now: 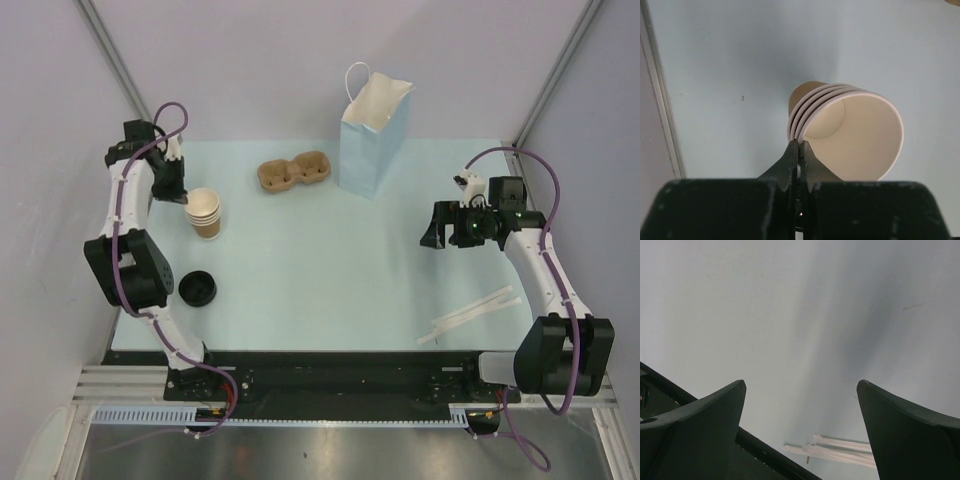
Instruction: Pack the takeout coffee
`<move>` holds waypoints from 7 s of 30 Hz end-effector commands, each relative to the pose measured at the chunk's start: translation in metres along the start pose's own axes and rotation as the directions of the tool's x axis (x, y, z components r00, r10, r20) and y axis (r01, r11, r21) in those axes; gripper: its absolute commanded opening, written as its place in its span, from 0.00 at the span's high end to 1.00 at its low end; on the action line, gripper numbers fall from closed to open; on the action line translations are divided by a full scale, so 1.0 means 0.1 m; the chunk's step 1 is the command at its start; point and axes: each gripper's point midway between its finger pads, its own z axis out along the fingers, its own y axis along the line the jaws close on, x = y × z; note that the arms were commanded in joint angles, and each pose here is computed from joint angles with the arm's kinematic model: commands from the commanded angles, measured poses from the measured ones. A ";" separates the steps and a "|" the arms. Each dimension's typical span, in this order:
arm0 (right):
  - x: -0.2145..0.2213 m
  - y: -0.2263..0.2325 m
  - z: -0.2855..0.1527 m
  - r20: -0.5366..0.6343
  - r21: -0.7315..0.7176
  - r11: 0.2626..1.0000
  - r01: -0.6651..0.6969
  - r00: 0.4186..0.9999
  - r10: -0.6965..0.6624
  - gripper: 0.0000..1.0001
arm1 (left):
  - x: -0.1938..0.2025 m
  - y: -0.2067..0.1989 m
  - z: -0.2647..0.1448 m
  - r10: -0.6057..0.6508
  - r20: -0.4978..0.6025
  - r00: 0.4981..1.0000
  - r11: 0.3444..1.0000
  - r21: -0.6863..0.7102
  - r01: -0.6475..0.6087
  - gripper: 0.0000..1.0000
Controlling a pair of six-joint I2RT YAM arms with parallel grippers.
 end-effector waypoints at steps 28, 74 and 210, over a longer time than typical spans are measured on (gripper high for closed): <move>-0.21 0.24 0.02 0.022 -0.035 0.993 0.111 0.994 -0.110 0.00 | -0.66 -0.40 -1.74 0.161 0.383 0.910 0.976 0.073 -0.203 1.00; -0.46 0.11 -0.43 0.165 0.067 0.995 0.069 0.983 -0.079 0.00 | 1.57 -3.52 0.06 0.638 0.226 0.736 0.561 0.518 -0.645 0.92; -0.68 1.45 -0.73 0.261 -0.466 0.836 0.288 0.948 -0.181 0.00 | 1.53 -2.79 -2.51 0.557 0.826 -0.090 0.053 -0.143 -0.988 1.00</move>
